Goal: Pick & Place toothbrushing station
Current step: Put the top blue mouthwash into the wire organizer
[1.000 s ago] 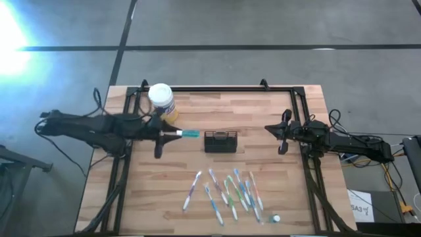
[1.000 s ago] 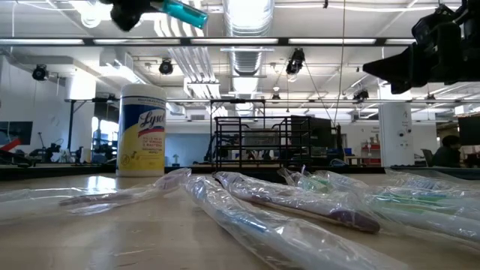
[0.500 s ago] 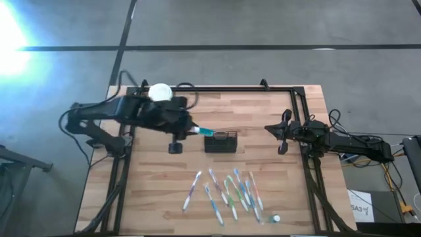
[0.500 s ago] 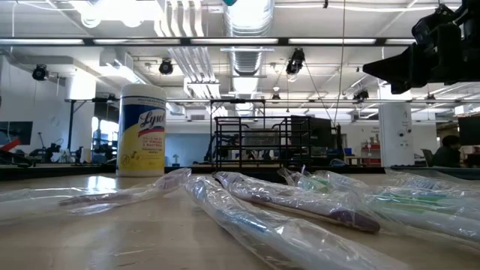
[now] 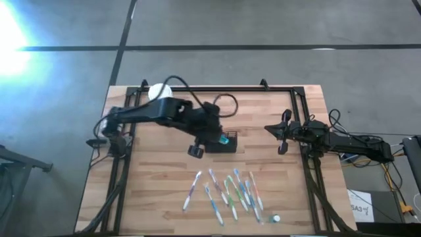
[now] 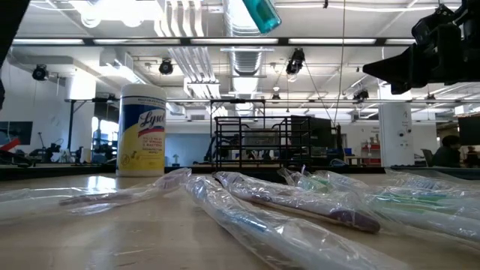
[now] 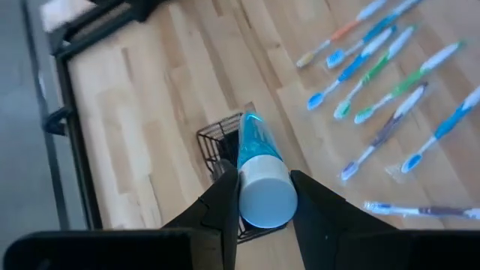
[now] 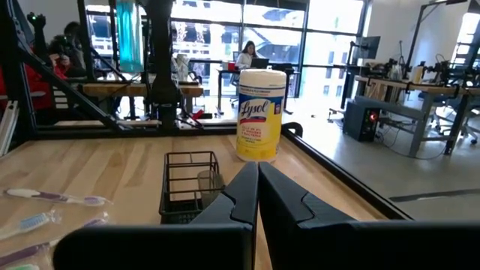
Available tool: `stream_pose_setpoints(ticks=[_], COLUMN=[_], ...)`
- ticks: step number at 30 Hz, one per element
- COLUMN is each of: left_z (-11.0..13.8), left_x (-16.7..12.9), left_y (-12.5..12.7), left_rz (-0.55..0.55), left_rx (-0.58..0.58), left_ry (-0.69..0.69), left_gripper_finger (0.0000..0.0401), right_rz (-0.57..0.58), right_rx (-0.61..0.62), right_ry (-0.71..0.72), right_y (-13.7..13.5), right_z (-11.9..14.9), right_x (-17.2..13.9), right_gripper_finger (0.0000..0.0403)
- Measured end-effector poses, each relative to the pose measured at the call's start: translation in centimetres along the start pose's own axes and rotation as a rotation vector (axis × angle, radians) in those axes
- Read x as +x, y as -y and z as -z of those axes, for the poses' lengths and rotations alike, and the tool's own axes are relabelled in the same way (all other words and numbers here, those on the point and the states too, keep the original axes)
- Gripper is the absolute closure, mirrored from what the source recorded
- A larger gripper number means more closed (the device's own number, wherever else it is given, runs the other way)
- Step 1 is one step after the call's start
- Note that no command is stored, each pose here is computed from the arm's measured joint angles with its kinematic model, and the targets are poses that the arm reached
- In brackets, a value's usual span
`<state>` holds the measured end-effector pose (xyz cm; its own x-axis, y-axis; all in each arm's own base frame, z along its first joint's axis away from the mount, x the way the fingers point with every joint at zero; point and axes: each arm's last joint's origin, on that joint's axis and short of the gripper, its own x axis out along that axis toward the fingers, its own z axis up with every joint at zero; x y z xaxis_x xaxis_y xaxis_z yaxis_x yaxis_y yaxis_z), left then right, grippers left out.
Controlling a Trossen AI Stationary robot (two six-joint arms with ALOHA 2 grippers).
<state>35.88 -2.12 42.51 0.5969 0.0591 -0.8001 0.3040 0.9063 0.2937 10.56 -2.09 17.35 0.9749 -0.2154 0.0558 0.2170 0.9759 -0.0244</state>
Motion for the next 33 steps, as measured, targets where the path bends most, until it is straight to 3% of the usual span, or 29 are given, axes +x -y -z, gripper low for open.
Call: stream_pose_setpoints(ticks=[13, 33], left_z=[0.8, 1.5], left_x=[7.1, 13.1], left_y=[-1.9, -1.9], left_rz=[0.054, 0.118], left_rx=[-0.019, 0.030], left_ry=[-0.216, -0.338], left_gripper_finger=[0.0303, 0.0303], right_rz=[0.000, 0.000], right_rx=[0.000, 0.000], right_ry=[0.000, -0.006], right_y=[0.0, 0.0], right_z=[0.0, 0.1], right_x=[0.0, 0.0], right_gripper_finger=[0.0394, 0.0394])
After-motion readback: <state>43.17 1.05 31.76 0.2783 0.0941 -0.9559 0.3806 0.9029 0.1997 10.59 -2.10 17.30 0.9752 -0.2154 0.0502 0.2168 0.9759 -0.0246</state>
